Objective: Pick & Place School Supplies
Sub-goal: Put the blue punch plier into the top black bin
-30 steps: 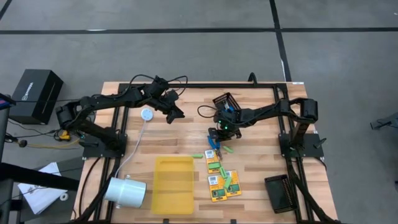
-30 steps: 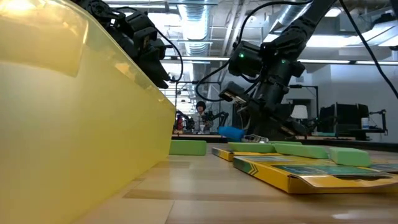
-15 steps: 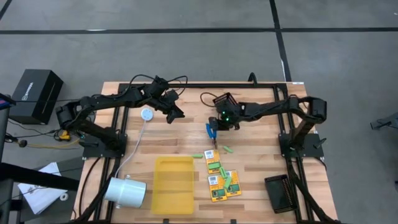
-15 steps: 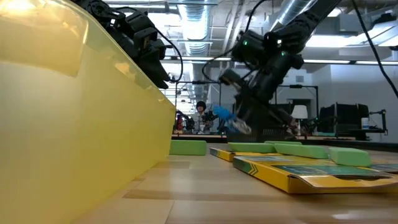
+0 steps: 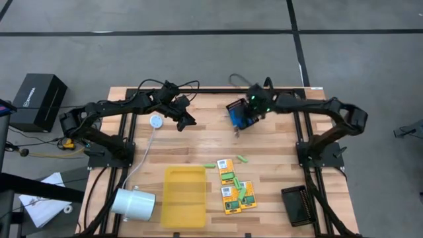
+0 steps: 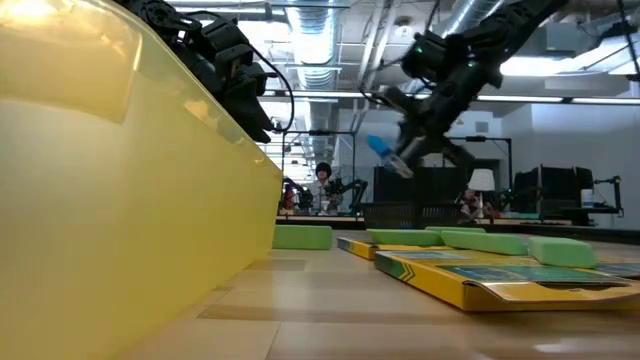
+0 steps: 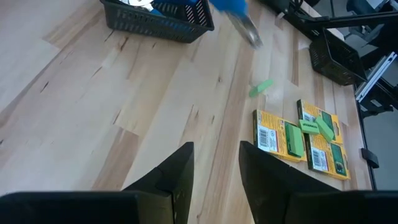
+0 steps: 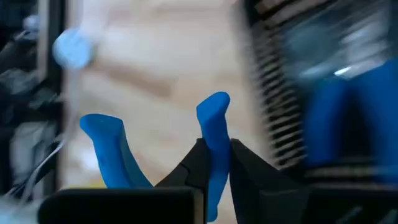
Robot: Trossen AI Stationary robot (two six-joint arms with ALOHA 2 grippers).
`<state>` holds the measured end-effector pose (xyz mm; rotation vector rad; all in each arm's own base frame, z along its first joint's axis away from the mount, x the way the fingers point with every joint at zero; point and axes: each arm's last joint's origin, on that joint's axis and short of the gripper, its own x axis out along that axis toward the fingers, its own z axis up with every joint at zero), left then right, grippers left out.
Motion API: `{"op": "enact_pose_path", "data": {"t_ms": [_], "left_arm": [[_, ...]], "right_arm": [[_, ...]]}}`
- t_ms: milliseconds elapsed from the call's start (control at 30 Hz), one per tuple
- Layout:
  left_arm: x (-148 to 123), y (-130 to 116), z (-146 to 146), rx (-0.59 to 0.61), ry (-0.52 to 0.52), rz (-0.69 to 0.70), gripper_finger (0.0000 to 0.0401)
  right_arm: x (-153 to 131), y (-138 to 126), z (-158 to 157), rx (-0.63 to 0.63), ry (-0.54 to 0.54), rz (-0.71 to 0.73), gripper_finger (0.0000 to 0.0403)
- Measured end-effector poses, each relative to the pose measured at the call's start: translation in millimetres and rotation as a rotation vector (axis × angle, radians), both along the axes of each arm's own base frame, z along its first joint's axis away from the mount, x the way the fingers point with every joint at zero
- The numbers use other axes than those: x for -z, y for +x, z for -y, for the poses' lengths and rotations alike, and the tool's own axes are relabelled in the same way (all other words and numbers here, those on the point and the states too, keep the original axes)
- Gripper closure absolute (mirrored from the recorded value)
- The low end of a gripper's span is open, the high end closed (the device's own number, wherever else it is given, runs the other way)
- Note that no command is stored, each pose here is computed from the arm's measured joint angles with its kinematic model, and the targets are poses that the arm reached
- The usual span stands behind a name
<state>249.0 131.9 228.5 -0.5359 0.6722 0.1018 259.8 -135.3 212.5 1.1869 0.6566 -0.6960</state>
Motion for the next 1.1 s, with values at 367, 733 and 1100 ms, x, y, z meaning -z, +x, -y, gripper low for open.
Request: {"op": "enact_pose_path", "data": {"t_ms": [367, 733, 1100], "left_arm": [[-1, 0, -1, -0.006, 0.009, 0.005, 0.0280], [-1, 1, -1, -0.011, 0.007, 0.011, 0.0280], [-1, 1, -1, -0.011, 0.006, 0.009, 0.0280]], "right_arm": [[-6, -47, 33, -0.004, -0.021, -0.114, 0.0376], [6, -21, 65, -0.070, -0.040, -0.158, 0.0376], [2, -1, 103, -0.142, -0.050, -0.206, 0.0376]]}}
